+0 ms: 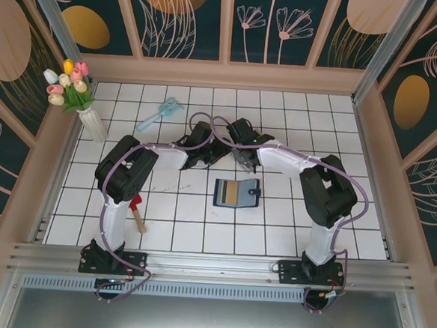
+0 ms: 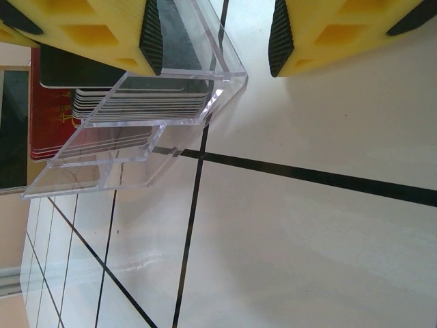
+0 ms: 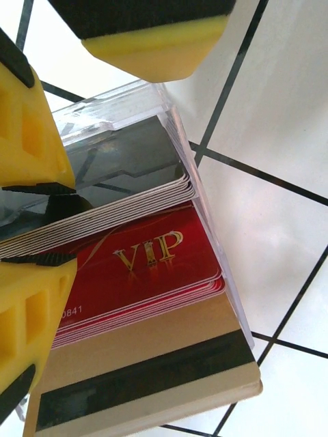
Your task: Put the credit cards into the card holder
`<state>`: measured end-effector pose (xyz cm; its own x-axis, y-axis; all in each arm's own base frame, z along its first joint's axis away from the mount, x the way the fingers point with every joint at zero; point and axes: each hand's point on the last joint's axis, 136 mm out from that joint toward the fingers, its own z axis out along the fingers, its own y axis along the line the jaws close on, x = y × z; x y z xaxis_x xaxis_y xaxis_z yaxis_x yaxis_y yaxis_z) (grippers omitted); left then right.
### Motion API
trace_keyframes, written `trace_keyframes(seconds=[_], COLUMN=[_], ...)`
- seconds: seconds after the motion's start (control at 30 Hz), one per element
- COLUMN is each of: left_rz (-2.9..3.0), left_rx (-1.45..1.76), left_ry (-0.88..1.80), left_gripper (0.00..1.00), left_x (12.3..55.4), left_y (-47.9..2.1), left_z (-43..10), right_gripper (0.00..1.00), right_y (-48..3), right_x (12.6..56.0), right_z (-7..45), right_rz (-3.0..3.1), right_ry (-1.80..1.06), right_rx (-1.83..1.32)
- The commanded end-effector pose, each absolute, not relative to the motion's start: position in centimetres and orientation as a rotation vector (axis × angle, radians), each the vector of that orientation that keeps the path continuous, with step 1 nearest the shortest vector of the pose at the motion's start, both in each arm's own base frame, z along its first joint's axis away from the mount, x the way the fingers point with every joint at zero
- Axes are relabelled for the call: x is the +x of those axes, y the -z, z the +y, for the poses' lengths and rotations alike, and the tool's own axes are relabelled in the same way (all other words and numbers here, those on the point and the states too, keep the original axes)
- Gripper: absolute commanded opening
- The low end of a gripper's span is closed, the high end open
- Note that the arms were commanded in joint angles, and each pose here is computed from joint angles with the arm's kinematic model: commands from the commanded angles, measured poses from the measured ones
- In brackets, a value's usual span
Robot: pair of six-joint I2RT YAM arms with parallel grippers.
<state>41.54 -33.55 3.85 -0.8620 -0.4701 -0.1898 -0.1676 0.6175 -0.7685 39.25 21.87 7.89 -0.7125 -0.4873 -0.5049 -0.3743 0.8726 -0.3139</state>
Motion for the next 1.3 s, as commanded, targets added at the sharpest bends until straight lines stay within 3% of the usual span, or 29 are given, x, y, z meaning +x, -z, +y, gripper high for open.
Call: trace_keyframes(seconds=[0.0, 0.23, 0.33, 0.57, 0.93, 1.27], left_rz=[2.46, 2.459, 2.453, 2.452, 2.46, 2.457], left_rx=[-0.473, -0.466, -0.464, -0.454, -0.461, -0.453], left_ry=[1.123, 1.13, 1.134, 1.148, 1.148, 1.153], left_gripper=[0.47, 0.47, 0.47, 0.47, 0.48, 0.48], left_x=[41.6, 41.6, 41.6, 41.7, 41.7, 41.7], left_y=[-4.5, -4.6, -4.7, -4.9, -4.4, -4.5], left_z=[-33.6, -33.8, -33.7, -34.1, -34.0, -34.2], right_gripper=[0.31, 0.32, 0.37, 0.38, 0.39, 0.35], right_y=[-11.0, -10.2, -10.0, -8.1, -6.6, -10.7], right_x=[40.0, 39.9, 39.2, 40.3, 40.2, 40.5], right_z=[21.9, 21.8, 23.3, 21.5, 21.3, 21.5], right_rz=[2.393, 2.412, 2.432, 2.439, 2.47, 2.356], right_ry=[0.249, 0.257, 0.144, 0.314, 0.351, 0.344], right_rx=[-0.598, -0.606, -0.658, -0.613, -0.64, -0.583])
